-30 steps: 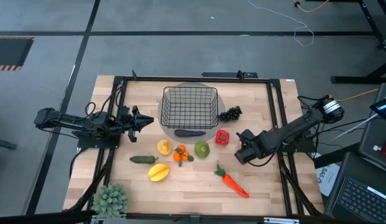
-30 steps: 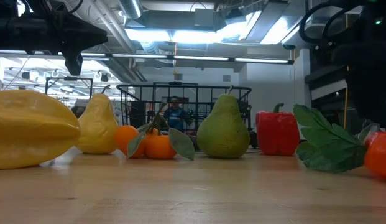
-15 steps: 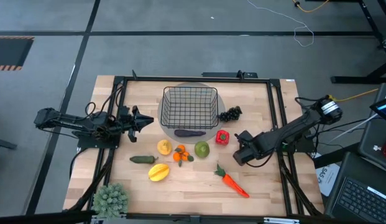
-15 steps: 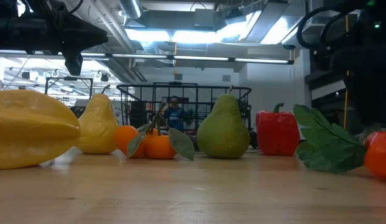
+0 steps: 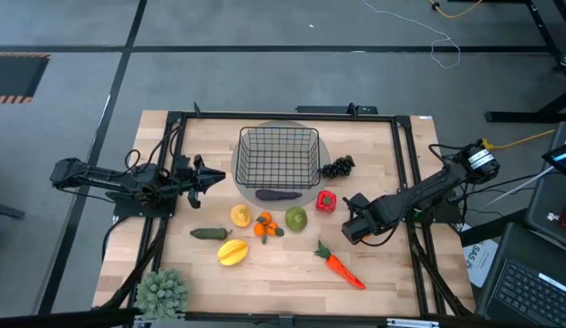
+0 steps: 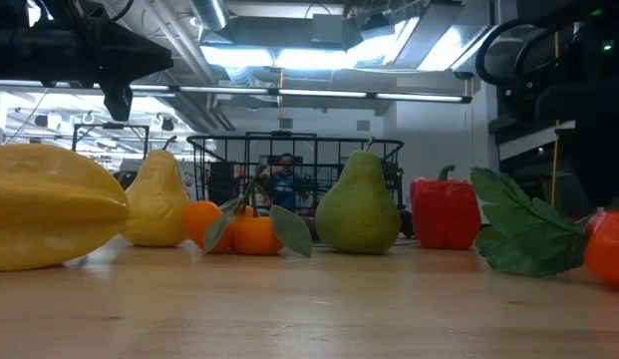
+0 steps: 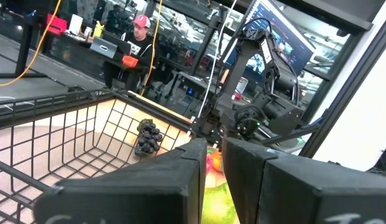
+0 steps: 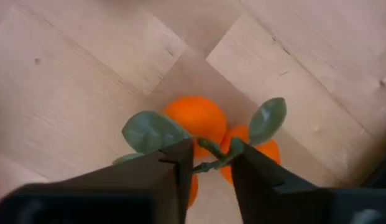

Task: Build produce basket
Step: Put the right tangerine into the wire organizer

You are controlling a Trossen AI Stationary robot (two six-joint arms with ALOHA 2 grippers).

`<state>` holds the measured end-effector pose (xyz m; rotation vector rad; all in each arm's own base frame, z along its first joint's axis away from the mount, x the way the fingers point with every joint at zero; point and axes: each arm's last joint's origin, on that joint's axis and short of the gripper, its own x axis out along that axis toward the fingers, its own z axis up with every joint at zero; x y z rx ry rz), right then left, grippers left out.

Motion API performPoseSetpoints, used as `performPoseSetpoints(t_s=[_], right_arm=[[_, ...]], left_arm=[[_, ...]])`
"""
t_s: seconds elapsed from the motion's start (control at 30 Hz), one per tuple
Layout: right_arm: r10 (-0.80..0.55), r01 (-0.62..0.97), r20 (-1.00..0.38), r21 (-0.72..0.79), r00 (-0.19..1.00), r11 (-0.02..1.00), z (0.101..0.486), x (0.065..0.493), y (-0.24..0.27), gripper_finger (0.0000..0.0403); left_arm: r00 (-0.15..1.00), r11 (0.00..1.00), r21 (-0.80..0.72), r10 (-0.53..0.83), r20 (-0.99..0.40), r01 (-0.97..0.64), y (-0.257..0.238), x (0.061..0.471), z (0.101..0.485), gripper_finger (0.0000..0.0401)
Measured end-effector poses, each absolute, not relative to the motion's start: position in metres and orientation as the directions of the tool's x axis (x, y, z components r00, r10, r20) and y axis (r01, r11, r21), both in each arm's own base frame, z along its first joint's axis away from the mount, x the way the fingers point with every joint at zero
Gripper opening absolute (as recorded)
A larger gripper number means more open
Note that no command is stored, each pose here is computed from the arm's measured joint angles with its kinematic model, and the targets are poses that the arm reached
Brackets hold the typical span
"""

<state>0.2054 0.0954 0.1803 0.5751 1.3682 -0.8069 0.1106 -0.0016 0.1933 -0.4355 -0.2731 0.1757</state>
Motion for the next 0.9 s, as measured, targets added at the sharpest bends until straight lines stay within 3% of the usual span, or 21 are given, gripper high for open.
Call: performPoseSetpoints(t_s=[0.17,0.33,0.5,0.9], right_arm=[[-0.171,0.782,-0.985,-0.096,0.013,0.616,0.18,0.205,0.095,0.001],[-0.238,0.776,-0.97,-0.114,0.048,0.62,0.181,0.207,0.093,0.0005],[-0.294,0.711,-0.945,-0.111,0.139,0.694,0.197,0.218,0.096,0.0002],[-0.458,0.541,-0.79,-0.196,0.407,0.818,0.292,0.248,0.102,0.0001]], left_arm=[[0.949,0.892,-0.438,0.225,0.223,-0.109,-0.002,0.111,0.193,0.0041],[0.949,0.892,-0.438,0.225,0.223,-0.109,-0.002,0.111,0.193,0.0041],[0.948,0.892,-0.438,0.225,0.223,-0.109,-0.002,0.111,0.193,0.0041],[0.949,0.892,-0.438,0.225,0.223,-0.109,-0.002,0.111,0.193,0.0041]])
